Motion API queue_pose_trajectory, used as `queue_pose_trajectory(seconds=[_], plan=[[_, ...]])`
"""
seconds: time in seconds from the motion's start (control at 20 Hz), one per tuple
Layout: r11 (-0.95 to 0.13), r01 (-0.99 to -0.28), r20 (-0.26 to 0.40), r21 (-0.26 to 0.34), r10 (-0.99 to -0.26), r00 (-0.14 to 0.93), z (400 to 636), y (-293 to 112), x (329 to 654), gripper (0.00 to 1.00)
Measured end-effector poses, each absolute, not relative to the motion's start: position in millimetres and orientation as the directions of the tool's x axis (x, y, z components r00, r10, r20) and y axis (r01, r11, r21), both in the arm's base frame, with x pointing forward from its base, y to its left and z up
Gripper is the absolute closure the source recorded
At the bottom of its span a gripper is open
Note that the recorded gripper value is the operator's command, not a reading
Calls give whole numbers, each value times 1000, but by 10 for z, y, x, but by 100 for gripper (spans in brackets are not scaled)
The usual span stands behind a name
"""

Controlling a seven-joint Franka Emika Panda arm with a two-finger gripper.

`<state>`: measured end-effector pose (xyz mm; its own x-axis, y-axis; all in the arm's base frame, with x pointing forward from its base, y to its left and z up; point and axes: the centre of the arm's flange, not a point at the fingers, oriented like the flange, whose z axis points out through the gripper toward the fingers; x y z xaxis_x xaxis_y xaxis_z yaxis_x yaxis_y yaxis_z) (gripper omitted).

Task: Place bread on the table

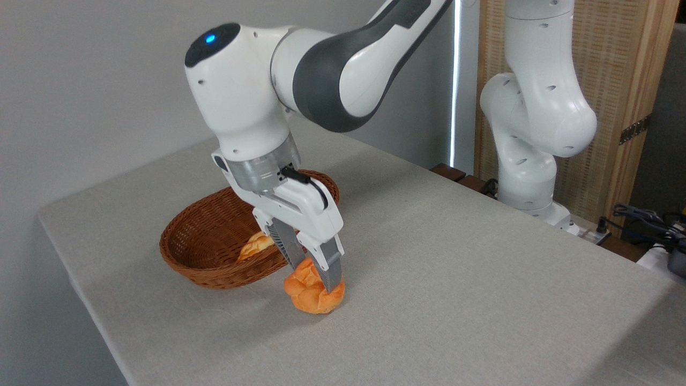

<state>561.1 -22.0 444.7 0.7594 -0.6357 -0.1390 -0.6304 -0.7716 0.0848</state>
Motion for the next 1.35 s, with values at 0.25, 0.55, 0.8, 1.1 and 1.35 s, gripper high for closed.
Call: queue_pose_trajectory(seconds=[0.25, 0.55, 0.8, 1.1, 1.35], plan=[[-771, -630, -154, 91, -636, 756, 4357, -226, 5627, 0], [-773, -628, -154, 90, -633, 758, 4360, -208, 5628, 0], [-772, -633, -91, 54, -635, 767, 4729, -197, 5648, 0], [-762, -647, 77, -31, -647, 759, 5721, -204, 5446, 0], [-759, -649, 115, -51, -650, 751, 5946, -217, 5387, 0]])
